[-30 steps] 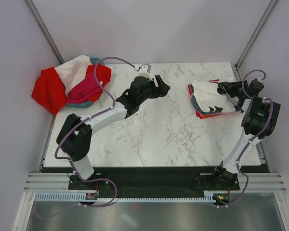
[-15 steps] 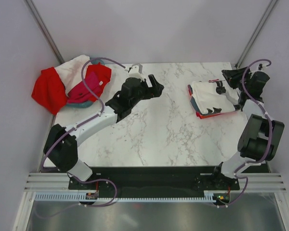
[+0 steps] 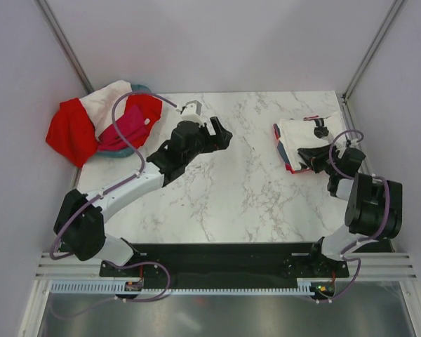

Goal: Fold and stack the t-shirts
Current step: Neatly place the folded tshirt to the corner

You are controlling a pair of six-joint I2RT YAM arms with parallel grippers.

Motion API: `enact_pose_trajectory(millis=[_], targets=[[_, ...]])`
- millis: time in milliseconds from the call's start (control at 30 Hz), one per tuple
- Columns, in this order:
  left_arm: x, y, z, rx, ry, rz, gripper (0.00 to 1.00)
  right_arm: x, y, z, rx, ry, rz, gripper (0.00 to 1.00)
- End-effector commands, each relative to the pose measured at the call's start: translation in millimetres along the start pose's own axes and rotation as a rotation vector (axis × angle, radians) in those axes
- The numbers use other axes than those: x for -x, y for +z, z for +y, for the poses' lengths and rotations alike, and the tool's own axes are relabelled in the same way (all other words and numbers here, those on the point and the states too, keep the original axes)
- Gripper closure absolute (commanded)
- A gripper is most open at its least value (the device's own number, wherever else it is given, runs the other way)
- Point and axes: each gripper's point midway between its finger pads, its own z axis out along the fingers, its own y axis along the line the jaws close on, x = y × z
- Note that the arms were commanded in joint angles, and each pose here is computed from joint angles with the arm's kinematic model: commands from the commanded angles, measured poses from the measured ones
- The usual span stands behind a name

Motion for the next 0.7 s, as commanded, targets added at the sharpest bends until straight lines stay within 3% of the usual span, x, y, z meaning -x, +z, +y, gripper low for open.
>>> enact_pose_trajectory(millis=[0, 200, 400, 667], targets=[[22.1, -15.6, -2.6, -0.008, 0.003, -0.067, 0.05, -3.9, 7.4, 8.5, 0.152, -0.01, 0.01, 0.74], [27.2, -25.2, 5.2, 0.014, 0.019, -0.095, 0.05, -0.5, 10.7, 12.4, 0.152, -0.051, 0.005, 0.73], [34.4, -27.0, 3.9, 0.014, 0.024, -0.112, 0.05, 15.4, 10.9, 57.7, 0.125, -0.185, -0.035, 0.71], [33.1, -23.1, 4.7, 0.017, 0.025, -0.105, 0.06, 17.1, 67.0, 98.5, 0.222, -0.134, 0.038, 0.78]])
